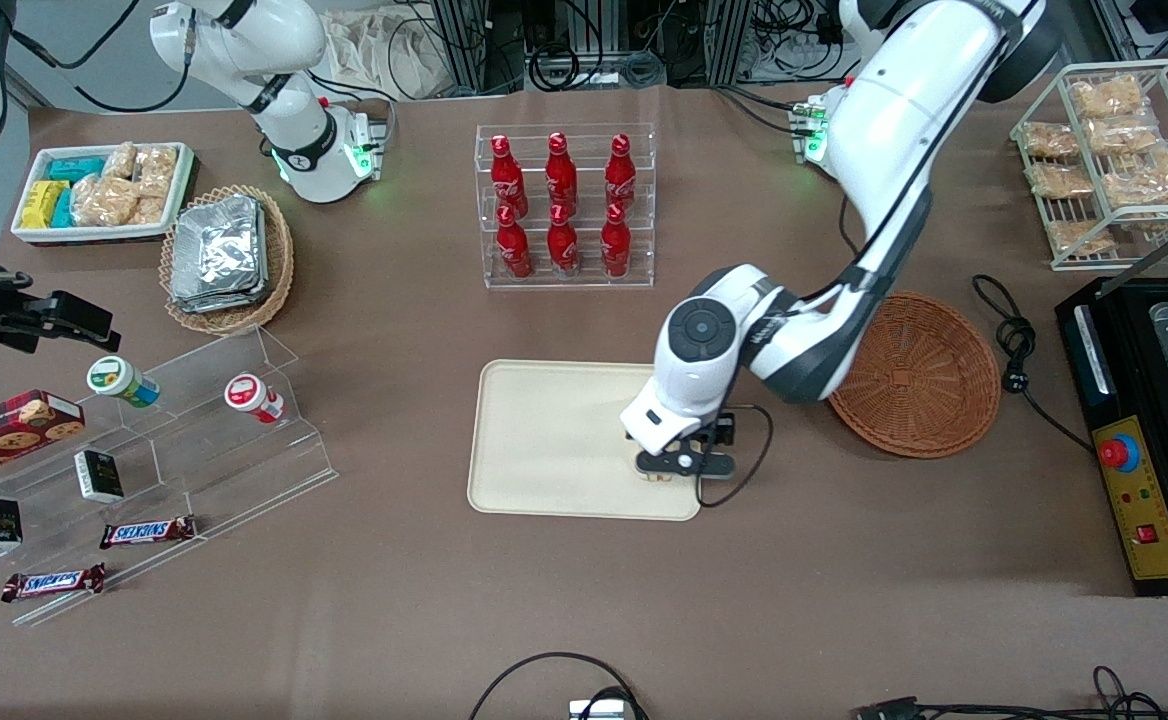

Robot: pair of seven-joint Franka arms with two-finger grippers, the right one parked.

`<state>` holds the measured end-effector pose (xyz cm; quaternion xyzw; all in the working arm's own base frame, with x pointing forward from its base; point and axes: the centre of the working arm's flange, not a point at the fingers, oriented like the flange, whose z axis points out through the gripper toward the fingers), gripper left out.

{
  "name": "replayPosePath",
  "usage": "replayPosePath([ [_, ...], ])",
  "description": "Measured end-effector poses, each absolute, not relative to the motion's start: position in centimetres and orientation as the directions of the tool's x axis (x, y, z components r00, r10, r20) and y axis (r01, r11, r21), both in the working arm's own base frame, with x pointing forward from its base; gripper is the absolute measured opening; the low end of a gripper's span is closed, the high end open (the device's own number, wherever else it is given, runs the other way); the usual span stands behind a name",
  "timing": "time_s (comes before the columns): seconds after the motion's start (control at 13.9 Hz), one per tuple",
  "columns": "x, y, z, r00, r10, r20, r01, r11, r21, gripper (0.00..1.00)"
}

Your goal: Place sandwich from basket to tray

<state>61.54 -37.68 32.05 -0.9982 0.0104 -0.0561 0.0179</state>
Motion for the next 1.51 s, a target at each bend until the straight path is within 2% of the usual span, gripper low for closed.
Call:
replayPosePath([
  [0.22,64.1,-32.4,40.1,0.99,0.086,0.114,0.098,-0.99,-0.102,1.0],
  [0.43,64.9,-27.1,44.8,0.979,0.171,0.111,0.187,-0.971,-0.146,1.0],
  [0.65,64.7,-23.1,47.5,0.984,0.161,0.074,0.173,-0.966,-0.194,1.0],
  [0.86,64.3,-17.7,51.7,0.993,0.113,0.029,0.116,-0.98,-0.161,1.0],
  [1.08,62.4,-11.7,57.0,0.998,0.056,0.015,0.057,-0.99,-0.132,1.0],
  [1.51,55.3,-6.0,65.3,0.999,-0.047,-0.014,-0.048,-0.997,-0.065,1.0],
])
